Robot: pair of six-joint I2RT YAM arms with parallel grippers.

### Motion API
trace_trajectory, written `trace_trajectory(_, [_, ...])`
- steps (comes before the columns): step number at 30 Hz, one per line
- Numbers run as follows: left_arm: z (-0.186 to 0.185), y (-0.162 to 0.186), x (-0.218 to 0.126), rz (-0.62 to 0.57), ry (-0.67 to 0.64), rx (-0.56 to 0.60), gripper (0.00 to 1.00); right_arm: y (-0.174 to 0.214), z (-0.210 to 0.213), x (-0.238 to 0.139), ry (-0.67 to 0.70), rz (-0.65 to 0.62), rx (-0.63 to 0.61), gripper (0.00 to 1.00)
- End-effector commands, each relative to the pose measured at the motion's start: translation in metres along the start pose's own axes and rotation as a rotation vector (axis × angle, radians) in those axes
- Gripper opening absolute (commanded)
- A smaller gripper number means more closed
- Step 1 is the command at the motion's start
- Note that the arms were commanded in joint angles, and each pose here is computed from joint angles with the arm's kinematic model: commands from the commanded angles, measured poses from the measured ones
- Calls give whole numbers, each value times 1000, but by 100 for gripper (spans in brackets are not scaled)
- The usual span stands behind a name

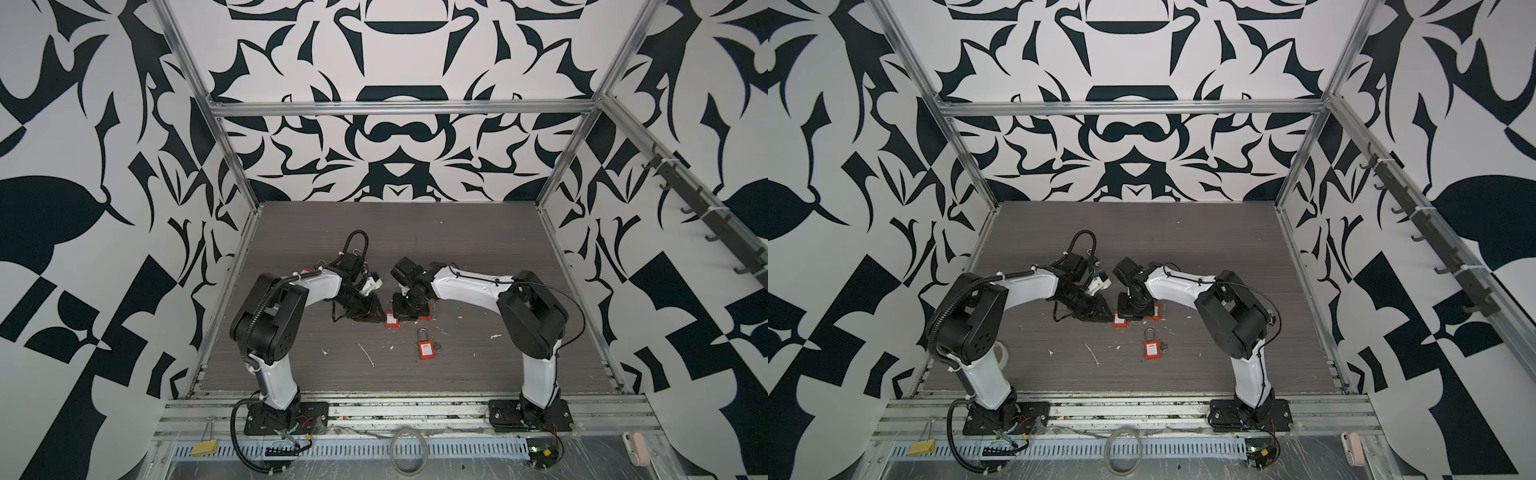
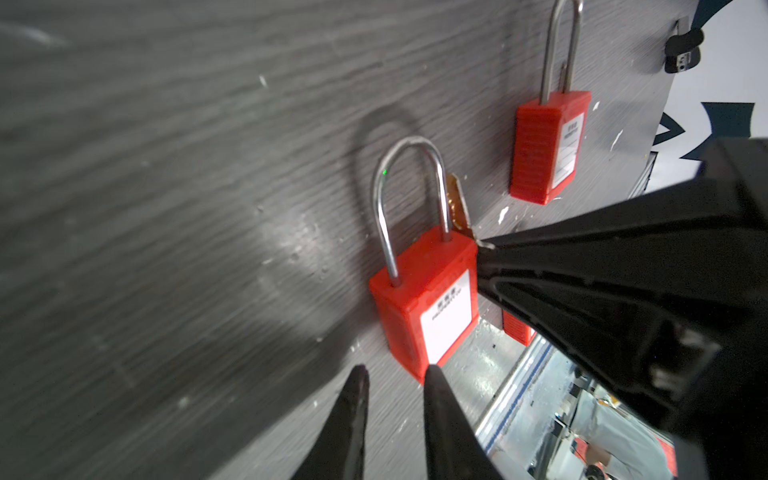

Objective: Lock with the key

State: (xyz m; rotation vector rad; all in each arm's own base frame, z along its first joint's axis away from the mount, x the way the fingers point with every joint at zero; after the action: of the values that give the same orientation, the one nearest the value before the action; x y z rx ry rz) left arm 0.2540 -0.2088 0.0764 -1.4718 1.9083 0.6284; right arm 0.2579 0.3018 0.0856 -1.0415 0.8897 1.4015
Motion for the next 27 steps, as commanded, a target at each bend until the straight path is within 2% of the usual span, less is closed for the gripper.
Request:
trace_trajectory(1, [-9, -2, 1, 17, 55, -26, 27, -3, 8, -8, -19, -9, -36, 7])
trace_trajectory(6, [-18, -8, -7, -16, 72, -5, 27, -3, 2, -15, 11, -22, -55, 20])
trace_trajectory(12, [-33, -18, -48, -132, -9, 82, 29, -7, -5, -44, 93, -108, -129, 37])
trace_trajectory(20, [-28, -30, -133, -362, -210, 175, 34, -17, 0, -80, 128, -228, -227, 52])
trace_trajectory(24, [-2, -39, -189, -498, -388, 137, 40, -16, -4, -83, 148, -240, -257, 55])
trace_trajectory(27, [21, -47, -219, -556, -505, 86, 41, -15, -5, -81, 148, -254, -266, 56])
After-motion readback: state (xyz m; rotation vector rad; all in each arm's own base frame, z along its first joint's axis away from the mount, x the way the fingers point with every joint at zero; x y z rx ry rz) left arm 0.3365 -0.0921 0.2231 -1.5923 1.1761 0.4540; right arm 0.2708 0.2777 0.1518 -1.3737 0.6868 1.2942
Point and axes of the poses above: each gripper's point midway between its finger pads, its own x axis out along the fingers, its own z axis along the line the jaws close on, y = z × x, the point moved 6 cm from there along -x, back along the fingers, and after that the axes turned 3 degrees about -x, right-handed, at the moved point
